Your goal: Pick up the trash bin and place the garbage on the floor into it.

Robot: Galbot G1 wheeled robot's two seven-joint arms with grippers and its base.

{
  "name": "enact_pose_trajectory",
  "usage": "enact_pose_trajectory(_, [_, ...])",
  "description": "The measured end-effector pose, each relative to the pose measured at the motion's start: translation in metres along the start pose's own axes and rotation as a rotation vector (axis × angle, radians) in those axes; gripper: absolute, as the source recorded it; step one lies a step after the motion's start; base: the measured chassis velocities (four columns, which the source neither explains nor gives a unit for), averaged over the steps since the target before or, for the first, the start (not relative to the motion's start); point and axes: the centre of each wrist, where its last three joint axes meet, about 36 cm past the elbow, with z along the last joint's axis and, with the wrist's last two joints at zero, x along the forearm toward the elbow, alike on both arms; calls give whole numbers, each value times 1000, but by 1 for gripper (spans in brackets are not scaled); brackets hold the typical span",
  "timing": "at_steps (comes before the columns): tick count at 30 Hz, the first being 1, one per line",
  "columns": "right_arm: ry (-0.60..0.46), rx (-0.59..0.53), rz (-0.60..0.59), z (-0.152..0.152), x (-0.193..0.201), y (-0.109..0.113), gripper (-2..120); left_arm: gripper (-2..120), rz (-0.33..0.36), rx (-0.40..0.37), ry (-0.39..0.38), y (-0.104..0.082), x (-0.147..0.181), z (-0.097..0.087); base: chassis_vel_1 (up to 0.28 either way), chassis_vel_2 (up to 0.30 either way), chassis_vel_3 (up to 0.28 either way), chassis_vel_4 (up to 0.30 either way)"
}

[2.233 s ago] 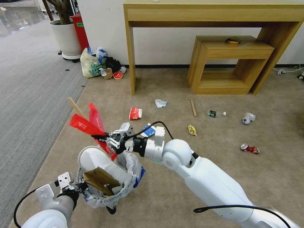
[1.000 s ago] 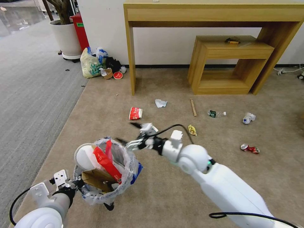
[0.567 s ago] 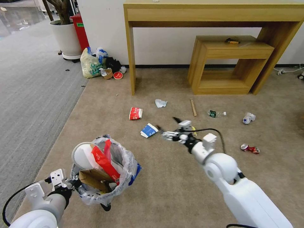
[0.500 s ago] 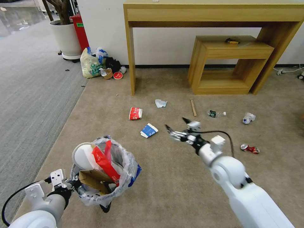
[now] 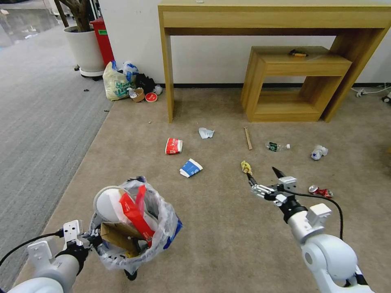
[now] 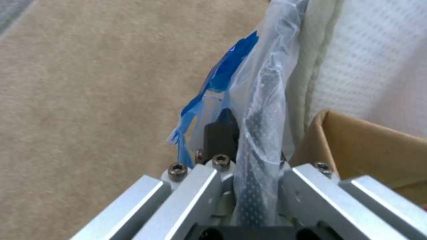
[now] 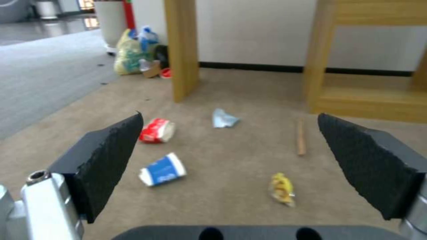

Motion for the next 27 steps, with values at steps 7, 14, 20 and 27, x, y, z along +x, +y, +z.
enact_pose_trajectory(7, [-4, 25, 37, 1, 15, -4, 100, 0, 20, -6, 5, 0, 3, 1, -210, -195, 194, 202])
enact_pose_trajectory(14, [-19, 51, 40, 7, 15, 2, 100, 0, 25, -12, 9, -1, 5, 2, -184, -170, 170, 173])
enact_pose_trajectory(20, [-37, 40, 25, 9, 10, 5, 100, 0, 20, -14, 14, 1, 7, 2, -35, -33, 45, 36])
enact_pose_trajectory(27, [-36, 34, 21, 11, 6, 5, 100, 0, 18, -15, 15, 1, 8, 3, 0, 0, 0, 0])
